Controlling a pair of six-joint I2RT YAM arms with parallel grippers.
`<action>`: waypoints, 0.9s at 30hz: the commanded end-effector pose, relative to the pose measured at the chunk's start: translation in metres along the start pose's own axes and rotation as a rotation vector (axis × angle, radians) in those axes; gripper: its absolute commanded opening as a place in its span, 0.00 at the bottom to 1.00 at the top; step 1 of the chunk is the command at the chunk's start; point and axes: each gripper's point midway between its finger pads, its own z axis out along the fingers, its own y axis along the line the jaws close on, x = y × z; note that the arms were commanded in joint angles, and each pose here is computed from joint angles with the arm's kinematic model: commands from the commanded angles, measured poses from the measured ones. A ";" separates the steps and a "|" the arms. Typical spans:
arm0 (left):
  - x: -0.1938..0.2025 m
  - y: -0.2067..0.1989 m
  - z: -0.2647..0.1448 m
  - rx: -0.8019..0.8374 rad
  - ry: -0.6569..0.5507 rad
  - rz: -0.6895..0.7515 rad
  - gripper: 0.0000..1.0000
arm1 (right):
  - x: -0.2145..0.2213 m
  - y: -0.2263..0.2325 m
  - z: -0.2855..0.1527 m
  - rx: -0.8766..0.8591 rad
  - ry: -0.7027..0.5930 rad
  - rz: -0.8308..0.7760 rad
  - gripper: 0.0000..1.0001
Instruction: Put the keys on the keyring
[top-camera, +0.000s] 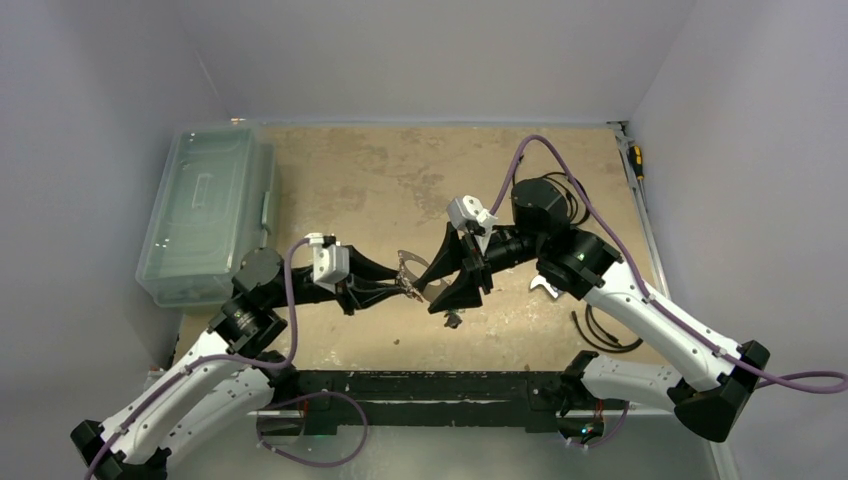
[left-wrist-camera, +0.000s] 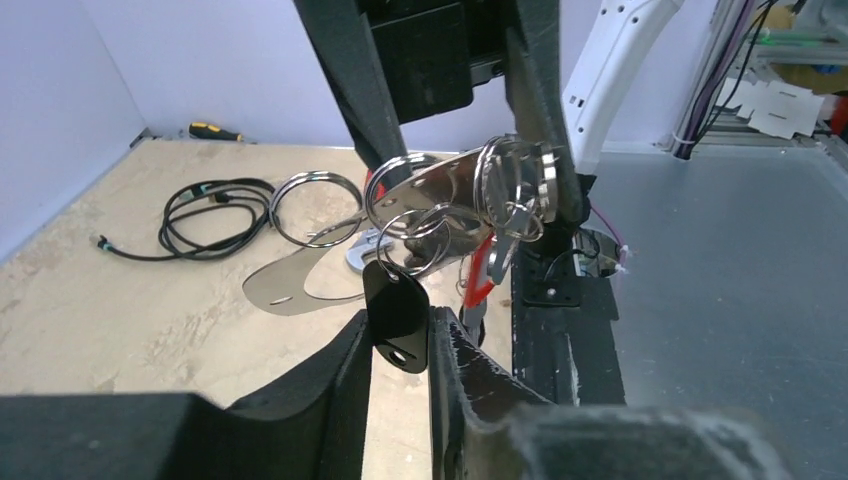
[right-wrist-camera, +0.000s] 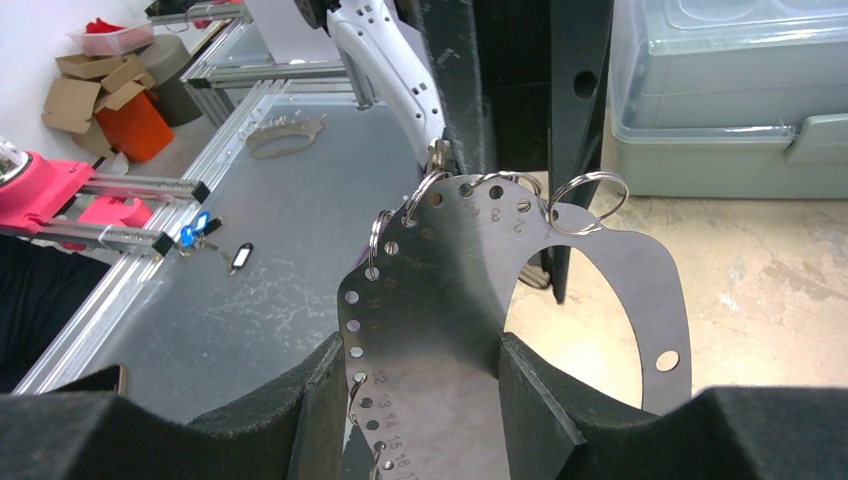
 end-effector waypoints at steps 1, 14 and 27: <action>-0.018 0.010 0.005 -0.021 -0.038 0.091 0.12 | -0.031 0.015 -0.006 -0.024 -0.065 -0.103 0.00; -0.014 0.043 -0.013 -0.244 0.005 0.188 0.00 | -0.025 0.017 -0.022 0.097 -0.044 -0.113 0.00; -0.027 0.003 -0.011 -0.051 -0.075 0.185 0.92 | -0.034 0.015 -0.028 0.152 -0.063 -0.135 0.00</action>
